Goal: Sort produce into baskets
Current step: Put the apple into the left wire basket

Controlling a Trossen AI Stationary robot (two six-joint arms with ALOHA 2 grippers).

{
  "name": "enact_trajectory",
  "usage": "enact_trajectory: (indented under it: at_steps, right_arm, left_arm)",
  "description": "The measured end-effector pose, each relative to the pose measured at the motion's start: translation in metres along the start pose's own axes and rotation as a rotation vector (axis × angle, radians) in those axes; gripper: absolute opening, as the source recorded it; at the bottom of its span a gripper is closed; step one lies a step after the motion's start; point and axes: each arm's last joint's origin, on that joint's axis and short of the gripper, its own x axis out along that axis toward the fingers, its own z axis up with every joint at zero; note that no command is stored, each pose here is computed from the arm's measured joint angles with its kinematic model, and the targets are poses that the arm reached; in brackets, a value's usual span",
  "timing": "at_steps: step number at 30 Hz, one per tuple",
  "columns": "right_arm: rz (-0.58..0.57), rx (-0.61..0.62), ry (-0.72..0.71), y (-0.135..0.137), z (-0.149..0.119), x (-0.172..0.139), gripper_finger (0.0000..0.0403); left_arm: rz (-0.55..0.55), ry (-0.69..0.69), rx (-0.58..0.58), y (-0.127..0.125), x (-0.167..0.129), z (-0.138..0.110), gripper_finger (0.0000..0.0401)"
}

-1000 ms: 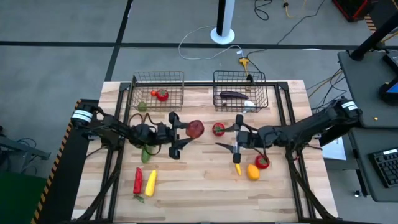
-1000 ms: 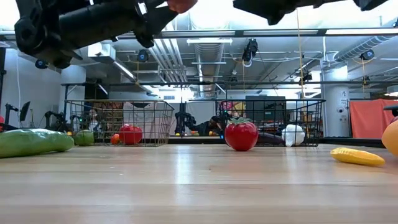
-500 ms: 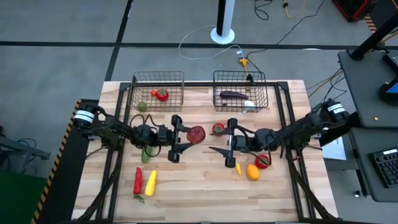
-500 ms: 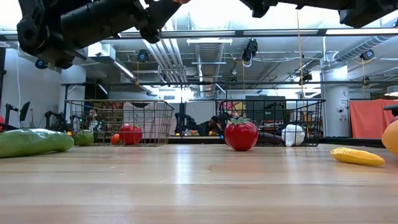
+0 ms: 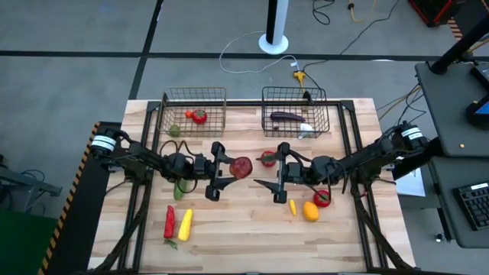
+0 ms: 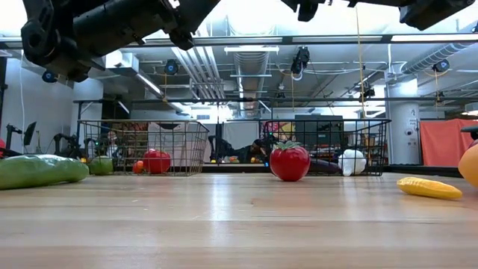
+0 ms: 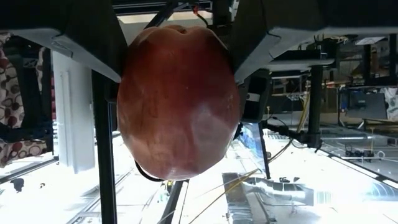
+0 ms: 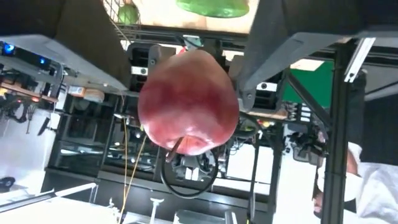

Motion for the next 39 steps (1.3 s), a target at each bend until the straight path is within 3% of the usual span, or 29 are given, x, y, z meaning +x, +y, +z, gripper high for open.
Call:
enact_trajectory:
  at_steps: [7,22,26,32,39]
  right_arm:
    - [-0.007,-0.001,-0.009,-0.004,0.003,0.005,0.0361]
    - [0.055,-0.054,0.03,-0.002,0.013,0.018,0.0364]
    - [0.066,-0.07,0.057,-0.003,0.014,0.022,0.035]
    - [0.074,-0.085,0.079,-0.003,0.016,0.025,0.0294]
    - [0.092,-0.083,0.082,-0.002,0.015,0.025,0.0294]
  left_arm:
    - [-0.012,0.003,-0.001,-0.002,0.009,0.0,0.023]
    - [-0.031,0.028,0.023,-0.004,0.029,-0.005,0.023]
    - [-0.035,0.077,0.024,-0.005,0.035,-0.007,0.023]
    - [-0.054,0.077,0.042,-0.007,0.042,-0.005,0.0232]
    - [-0.008,0.082,0.035,-0.006,0.038,-0.006,0.0235]
